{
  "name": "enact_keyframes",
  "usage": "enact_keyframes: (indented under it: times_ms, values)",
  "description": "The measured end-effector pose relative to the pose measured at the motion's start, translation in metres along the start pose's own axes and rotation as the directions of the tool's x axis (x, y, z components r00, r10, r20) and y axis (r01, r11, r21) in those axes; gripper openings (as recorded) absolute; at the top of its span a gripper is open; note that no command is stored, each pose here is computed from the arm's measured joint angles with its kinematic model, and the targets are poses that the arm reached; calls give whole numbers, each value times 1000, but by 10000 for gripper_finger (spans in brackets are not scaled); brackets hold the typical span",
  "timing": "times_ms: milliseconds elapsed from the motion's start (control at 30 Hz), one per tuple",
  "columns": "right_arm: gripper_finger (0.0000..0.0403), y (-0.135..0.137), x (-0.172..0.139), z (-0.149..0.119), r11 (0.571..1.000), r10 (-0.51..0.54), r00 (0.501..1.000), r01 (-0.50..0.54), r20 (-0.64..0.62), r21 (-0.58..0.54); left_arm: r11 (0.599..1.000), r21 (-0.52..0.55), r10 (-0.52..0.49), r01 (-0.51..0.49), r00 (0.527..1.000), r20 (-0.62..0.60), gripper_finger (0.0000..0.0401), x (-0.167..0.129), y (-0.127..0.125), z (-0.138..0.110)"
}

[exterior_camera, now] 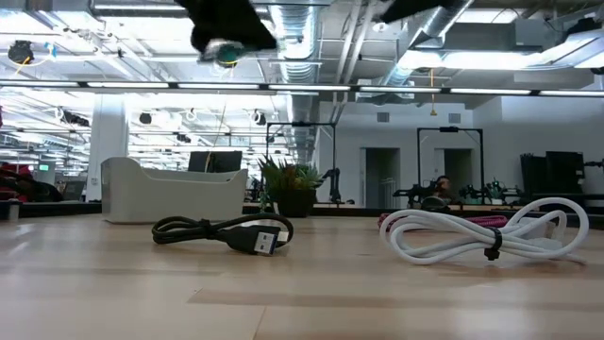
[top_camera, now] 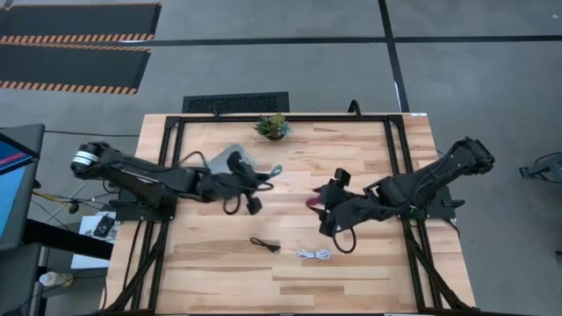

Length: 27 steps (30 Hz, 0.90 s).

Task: Pick and place USB-C Cables
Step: Put the blue charger cable into the white bin

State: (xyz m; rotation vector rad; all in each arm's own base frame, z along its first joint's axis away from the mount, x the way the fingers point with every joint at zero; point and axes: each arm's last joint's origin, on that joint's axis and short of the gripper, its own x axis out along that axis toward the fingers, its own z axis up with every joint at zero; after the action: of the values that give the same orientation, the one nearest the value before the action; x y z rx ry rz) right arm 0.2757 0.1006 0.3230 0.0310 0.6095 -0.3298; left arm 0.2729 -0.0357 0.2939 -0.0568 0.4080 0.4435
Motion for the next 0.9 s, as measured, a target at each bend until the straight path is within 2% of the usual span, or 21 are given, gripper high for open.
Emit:
enact_keyframes:
  times_ms: [133,233,333,400,500,600,733,800,900]
  values:
    - [265,-3,4,12,1000,14,997,-14,75,-11,999,-37,-10,14,994,105,0,-28,14,19]
    - [265,-5,6,19,1000,21,992,-22,124,9,997,-71,25,-14,988,155,0,-42,23,25]
    - [265,-5,6,24,999,31,985,-36,171,25,997,-80,30,-17,985,167,0,-50,30,15]
    - [265,-4,5,26,999,38,981,-38,190,-4,995,-98,51,-36,987,155,0,-52,35,3]
    - [265,-5,6,30,999,43,975,-38,218,-29,981,-190,77,-40,978,193,0,-54,44,-13]
    - [265,-7,8,34,997,73,969,-71,237,-14,962,-273,57,18,963,263,0,-52,47,-33]
    - [265,-8,19,38,992,128,961,-123,245,-35,940,-316,-2,125,931,364,0,-47,49,-62]
    - [265,-9,29,40,988,151,956,-135,253,-79,921,-347,-13,179,902,431,0,-46,51,-71]
    - [265,-11,46,54,978,209,909,-193,361,-80,901,-315,-83,299,830,551,0,-50,53,-76]
